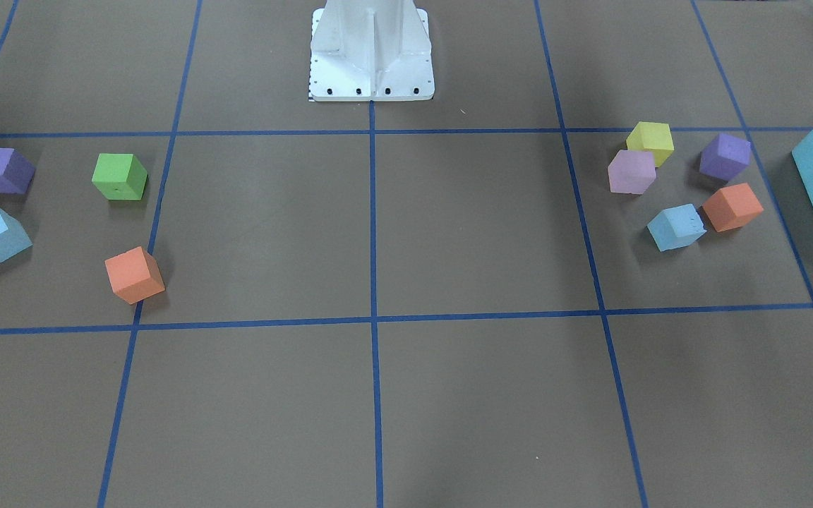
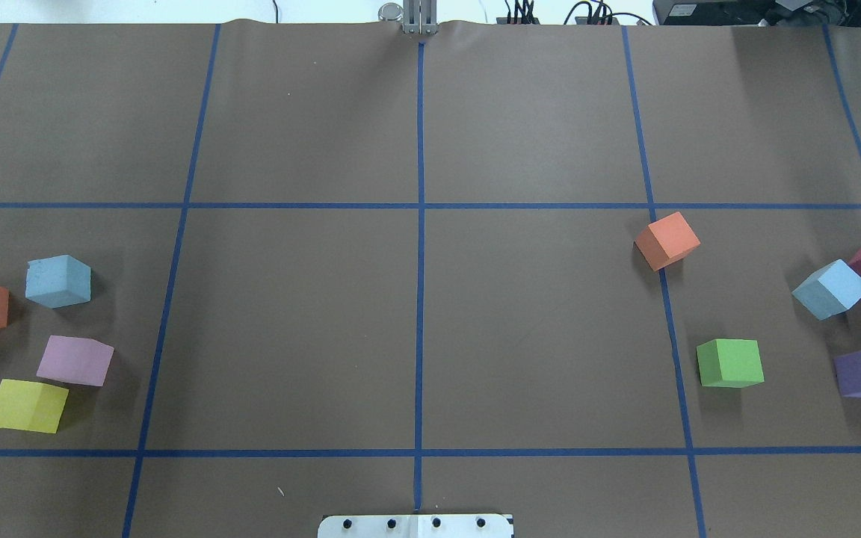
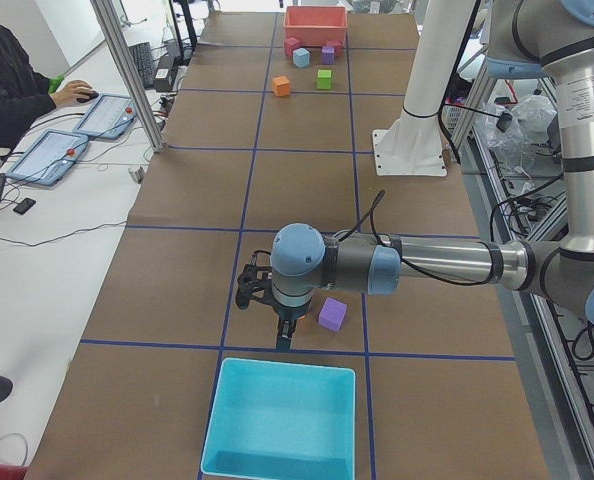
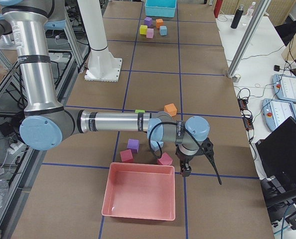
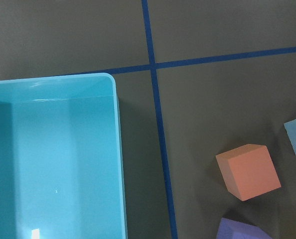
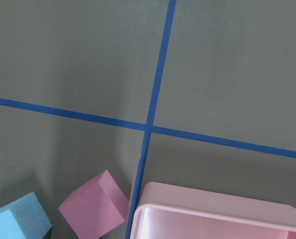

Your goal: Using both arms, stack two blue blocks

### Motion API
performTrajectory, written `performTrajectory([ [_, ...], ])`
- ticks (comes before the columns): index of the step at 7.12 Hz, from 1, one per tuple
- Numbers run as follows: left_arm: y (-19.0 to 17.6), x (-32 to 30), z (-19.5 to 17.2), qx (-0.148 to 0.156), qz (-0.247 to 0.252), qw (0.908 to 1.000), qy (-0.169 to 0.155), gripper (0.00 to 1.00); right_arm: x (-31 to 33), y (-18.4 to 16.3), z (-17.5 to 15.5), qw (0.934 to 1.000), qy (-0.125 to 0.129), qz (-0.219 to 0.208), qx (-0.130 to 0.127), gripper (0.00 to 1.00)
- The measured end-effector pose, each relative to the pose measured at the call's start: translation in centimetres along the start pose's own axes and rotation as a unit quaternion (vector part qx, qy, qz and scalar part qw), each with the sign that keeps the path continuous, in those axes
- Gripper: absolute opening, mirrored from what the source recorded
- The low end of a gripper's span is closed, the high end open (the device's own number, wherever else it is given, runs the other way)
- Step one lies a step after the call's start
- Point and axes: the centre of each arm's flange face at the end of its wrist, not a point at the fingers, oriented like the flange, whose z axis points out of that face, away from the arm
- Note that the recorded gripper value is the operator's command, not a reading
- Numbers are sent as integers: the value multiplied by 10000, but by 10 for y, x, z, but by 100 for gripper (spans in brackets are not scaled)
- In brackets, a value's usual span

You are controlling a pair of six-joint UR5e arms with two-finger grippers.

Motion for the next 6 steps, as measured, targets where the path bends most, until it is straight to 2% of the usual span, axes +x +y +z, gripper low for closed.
performTrajectory([
  [5,0,0,0,4,4,10000,0,98,-7,-2,-4,10000,-39,-50,55,100],
  [6,0,0,0,5,5,10000,-1,98,-18,-3,-5,9998,-114,-146,89,100],
])
